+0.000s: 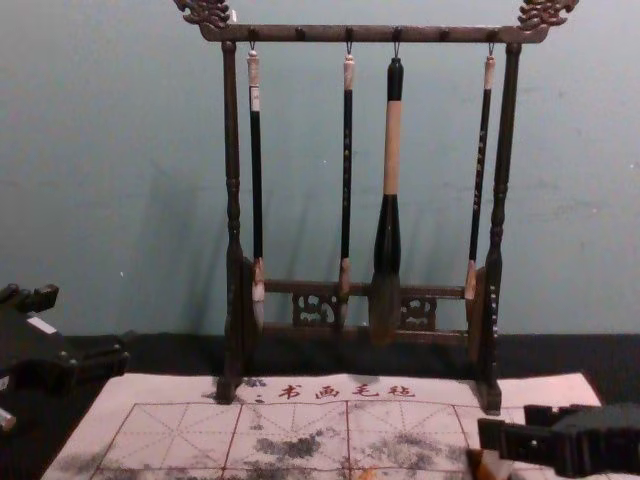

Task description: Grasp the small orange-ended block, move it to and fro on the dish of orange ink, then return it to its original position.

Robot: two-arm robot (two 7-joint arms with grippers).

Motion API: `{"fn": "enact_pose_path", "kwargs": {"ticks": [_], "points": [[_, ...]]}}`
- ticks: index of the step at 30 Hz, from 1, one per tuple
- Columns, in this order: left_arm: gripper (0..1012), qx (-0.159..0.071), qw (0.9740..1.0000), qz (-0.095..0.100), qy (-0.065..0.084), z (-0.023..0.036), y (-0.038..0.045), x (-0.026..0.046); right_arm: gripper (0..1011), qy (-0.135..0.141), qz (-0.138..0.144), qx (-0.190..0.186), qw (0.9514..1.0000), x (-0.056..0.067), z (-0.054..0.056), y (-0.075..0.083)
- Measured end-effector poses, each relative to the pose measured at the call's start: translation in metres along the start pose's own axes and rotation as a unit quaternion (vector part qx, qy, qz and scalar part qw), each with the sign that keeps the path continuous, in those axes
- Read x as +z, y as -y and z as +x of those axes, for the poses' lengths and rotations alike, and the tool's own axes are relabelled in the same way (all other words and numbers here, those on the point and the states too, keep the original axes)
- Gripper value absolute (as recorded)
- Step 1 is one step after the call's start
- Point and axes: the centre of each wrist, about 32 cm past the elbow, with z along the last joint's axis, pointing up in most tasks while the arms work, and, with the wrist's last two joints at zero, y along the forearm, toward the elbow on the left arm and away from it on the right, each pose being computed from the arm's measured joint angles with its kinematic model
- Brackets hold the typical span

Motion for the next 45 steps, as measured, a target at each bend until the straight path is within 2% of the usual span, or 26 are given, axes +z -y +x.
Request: {"fn": "enact_pose_path", "kwargs": {"ticks": [1, 4, 5, 7, 8, 15, 24, 25, 30, 32, 36, 40, 45], "points": [[1001, 0.000, 1.0000, 0.000, 0.000, 0.0000, 0.0000, 0.0000, 629, 0.000, 0.000, 0.000, 1.0000, 0.000, 0.000, 0.000], [1001, 0.000, 1.0000, 0.000, 0.000, 0.0000, 0.0000, 0.0000, 687, 0.000, 0.000, 0.000, 1.0000, 0.000, 0.000, 0.000], [1001, 0.000, 1.0000, 0.000, 0.000, 0.0000, 0.0000, 0.0000, 754, 0.000, 0.000, 0.000, 1.0000, 0.000, 0.000, 0.000], [1001, 0.000, 1.0000, 0.000, 0.000, 0.0000, 0.0000, 0.0000, 791, 0.000, 0.000, 0.000, 1.0000, 0.000, 0.000, 0.000], [1001, 0.000, 1.0000, 0.000, 0.000, 0.0000, 0.0000, 0.0000, 846, 0.000, 0.000, 0.000, 1.0000, 0.000, 0.000, 0.000], [1001, 0.000, 1.0000, 0.000, 0.000, 0.0000, 0.0000, 0.0000, 1002, -0.001, 0.000, 0.000, 1.0000, 0.000, 0.000, 0.000], [1001, 0.000, 1.0000, 0.000, 0.000, 0.0000, 0.0000, 0.0000, 1000, 0.000, 0.002, 0.001, 1.0000, 0.000, 0.000, 0.000], [1001, 0.000, 1.0000, 0.000, 0.000, 0.0000, 0.0000, 0.0000, 1000, 0.001, 0.006, 0.002, 1.0000, 0.000, 0.000, 0.001], [1001, 0.000, 1.0000, 0.000, 0.000, 0.0000, 0.0000, 0.0000, 1000, 0.013, 0.066, -0.005, 0.9977, 0.002, -0.001, 0.007], [1001, 0.000, 1.0000, 0.000, 0.000, 0.0000, 0.0000, 0.0000, 1000, 0.022, 0.095, -0.020, 0.9950, 0.001, -0.003, 0.009], [1001, 0.000, 1.0000, 0.000, 0.000, 0.0000, 0.0000, 0.0000, 1000, 0.035, 0.128, -0.063, 0.9892, -0.004, -0.003, 0.010], [1001, 0.000, 1.0000, 0.000, 0.000, 0.0000, 0.0000, 0.0000, 1000, 0.053, 0.130, -0.106, 0.9844, -0.014, -0.002, 0.008], [1001, 0.000, 1.0000, 0.000, 0.000, 0.0000, 0.0000, 0.0000, 1000, 0.077, 0.116, -0.141, 0.9803, -0.030, 0.001, 0.004]]}}
